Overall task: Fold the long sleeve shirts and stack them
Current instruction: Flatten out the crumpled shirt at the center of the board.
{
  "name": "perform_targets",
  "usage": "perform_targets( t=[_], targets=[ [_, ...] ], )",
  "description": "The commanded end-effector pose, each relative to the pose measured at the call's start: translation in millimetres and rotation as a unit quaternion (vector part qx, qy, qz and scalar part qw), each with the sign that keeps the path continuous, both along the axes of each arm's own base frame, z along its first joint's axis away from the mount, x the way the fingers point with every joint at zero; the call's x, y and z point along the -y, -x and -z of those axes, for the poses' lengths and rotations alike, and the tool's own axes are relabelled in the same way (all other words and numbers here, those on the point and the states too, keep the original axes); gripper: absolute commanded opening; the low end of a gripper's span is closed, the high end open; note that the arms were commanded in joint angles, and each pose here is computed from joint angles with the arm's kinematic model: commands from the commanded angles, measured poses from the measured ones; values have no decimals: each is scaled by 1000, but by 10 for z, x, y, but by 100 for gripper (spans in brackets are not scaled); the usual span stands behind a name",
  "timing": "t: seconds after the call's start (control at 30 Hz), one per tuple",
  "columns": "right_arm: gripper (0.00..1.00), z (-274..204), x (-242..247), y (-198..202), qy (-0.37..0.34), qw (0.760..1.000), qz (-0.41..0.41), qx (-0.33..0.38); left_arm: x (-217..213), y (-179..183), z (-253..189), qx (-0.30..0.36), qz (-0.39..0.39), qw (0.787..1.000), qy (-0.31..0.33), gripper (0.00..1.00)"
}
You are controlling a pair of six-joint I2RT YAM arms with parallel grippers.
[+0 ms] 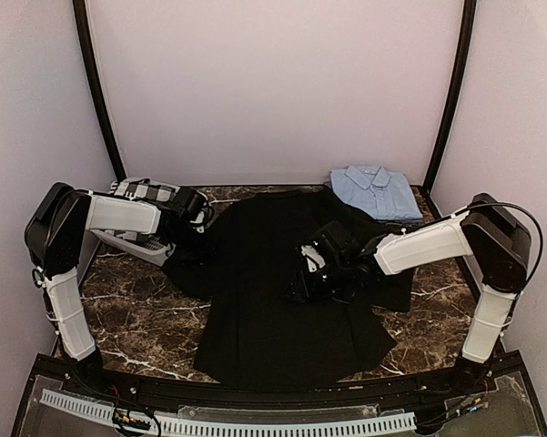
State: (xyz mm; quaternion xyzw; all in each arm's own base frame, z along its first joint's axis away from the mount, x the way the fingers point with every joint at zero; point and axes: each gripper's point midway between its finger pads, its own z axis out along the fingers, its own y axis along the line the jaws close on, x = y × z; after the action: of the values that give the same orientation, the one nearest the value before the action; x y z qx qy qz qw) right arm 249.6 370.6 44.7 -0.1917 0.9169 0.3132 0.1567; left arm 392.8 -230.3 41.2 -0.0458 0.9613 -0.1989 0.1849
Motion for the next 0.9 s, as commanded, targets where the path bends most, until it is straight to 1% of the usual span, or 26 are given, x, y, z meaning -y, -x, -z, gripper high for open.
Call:
perform_targets(
  t=[0.0, 0.27, 0.33, 0.43, 0.53, 0.63, 0.77, 0.87],
  targets=[
    [61, 178, 264, -91, 57, 997, 42, 20, -286, 140, 192, -27, -10, 998, -47, 14],
    [61, 386, 669, 207, 102, 994, 48, -7, -689, 348, 382, -54, -19, 992, -116, 14],
    [61, 407, 718, 296, 105, 993, 45, -15, -827, 391, 423, -60, -28, 989, -136, 14],
    [61, 407, 705, 435, 103, 994, 30, -23, -928, 419, 430, -65, -34, 987, -144, 14],
    [62, 368, 597, 548, 93, 995, 10, -30, -906, 421, 376, -61, -31, 989, -132, 14],
    [62, 236, 494, 528, 76, 997, 5, -28, -717, 408, 256, -55, -9, 995, -86, 14],
    [62, -157, 430, 265, 57, 998, 20, 11, -489, 332, -39, -28, 17, 998, -48, 14],
    [63, -469, 522, -19, 42, 997, 52, 47, -379, 282, -288, -5, 29, 999, -45, 14]
  ],
)
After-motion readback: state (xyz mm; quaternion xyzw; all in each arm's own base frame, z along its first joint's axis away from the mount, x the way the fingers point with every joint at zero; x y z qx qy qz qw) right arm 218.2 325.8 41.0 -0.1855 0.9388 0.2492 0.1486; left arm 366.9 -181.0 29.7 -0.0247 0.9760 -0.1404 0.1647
